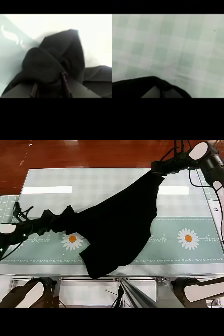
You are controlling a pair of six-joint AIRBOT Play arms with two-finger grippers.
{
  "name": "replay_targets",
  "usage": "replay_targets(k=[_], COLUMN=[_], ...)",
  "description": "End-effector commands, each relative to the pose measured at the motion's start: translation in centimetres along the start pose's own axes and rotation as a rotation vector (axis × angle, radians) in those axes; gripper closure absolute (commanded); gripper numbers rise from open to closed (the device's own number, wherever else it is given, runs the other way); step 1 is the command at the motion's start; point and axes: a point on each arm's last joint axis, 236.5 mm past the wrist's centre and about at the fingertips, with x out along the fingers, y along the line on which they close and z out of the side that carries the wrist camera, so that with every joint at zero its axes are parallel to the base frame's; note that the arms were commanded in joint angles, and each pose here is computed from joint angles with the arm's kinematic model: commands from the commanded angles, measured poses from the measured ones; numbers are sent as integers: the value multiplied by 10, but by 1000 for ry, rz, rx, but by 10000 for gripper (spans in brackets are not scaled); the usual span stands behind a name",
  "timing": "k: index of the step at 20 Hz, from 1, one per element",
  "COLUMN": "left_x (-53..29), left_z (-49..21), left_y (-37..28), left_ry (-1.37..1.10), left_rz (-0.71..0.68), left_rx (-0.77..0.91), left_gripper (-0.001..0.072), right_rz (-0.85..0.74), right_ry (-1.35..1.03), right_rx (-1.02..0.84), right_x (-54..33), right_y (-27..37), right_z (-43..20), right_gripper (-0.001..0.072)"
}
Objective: Fold the shirts.
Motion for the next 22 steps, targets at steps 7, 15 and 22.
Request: replay_targets(k=[7,15,22], left_x=[-74,-72,-43], left_z=[-25,-118,-102], left_y=[38,58,34], left_ry=[346,499,358], left_rz=[65,60,-16], left_rx=[104,36,-14], left_gripper=[210,212,268], right_rz=[11,14,14], right_ry=[56,67,68], right_rx=[-1,-12,-12], right_x=[0,0,0], right_y=[3,3,3], right_z=[-13,-16,-16], right_gripper=[696,696,696])
